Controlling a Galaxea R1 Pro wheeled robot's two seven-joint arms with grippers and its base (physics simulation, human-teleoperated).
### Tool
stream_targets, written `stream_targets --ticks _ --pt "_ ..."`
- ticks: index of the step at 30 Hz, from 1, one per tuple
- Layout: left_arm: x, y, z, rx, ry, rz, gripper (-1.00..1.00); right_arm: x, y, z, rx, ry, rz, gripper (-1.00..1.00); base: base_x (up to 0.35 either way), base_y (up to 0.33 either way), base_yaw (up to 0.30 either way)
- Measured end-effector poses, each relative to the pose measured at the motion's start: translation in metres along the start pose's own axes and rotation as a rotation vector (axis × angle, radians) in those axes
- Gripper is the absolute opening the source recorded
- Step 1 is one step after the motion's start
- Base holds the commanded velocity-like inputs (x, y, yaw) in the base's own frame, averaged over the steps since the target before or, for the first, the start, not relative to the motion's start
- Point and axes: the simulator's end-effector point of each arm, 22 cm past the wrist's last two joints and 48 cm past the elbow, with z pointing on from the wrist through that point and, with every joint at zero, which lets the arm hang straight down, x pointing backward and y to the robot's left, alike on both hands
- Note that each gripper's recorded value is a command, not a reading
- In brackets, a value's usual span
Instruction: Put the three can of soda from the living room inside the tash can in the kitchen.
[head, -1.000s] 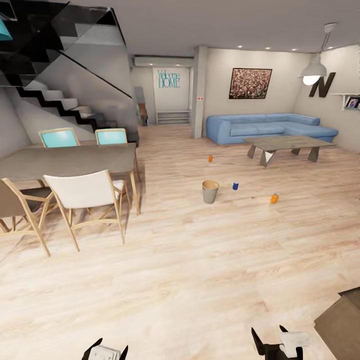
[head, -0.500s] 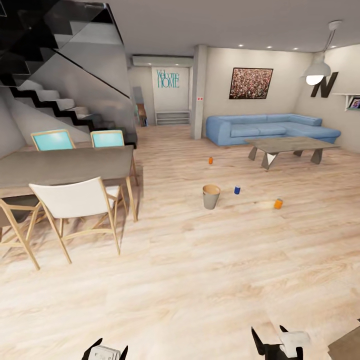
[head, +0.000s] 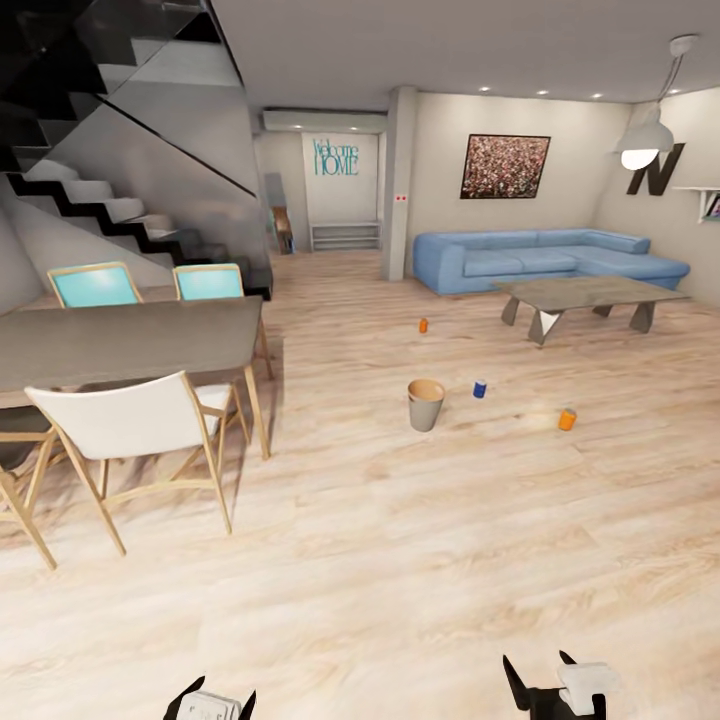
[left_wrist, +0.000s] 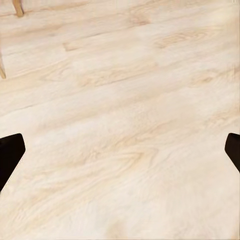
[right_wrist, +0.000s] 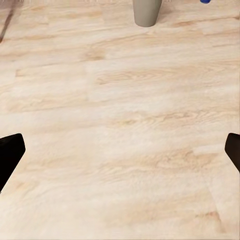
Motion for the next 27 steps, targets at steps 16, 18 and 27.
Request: stream_targets --ticks 16,18,27 --pt "0.0003 0.0004 -0.0001 -0.001 0.001 0.001 1.0 0.0001 -0.0003 0.0 0.001 0.0 -0.001 1.0 0.325 0.0 0.0" --pt "0.0004 0.0004 -0.0001 -0.001 0.001 0.001 1.0 0.0 -0.0003 0.0 0.001 0.0 0.0 1.0 0.325 0.0 0.0" --pt "0.0003 0.0003 0.0 -0.002 0.001 0.001 1.0 0.0004 -0.0001 0.0 0.001 0.001 0.0 1.0 0.325 0.0 0.0"
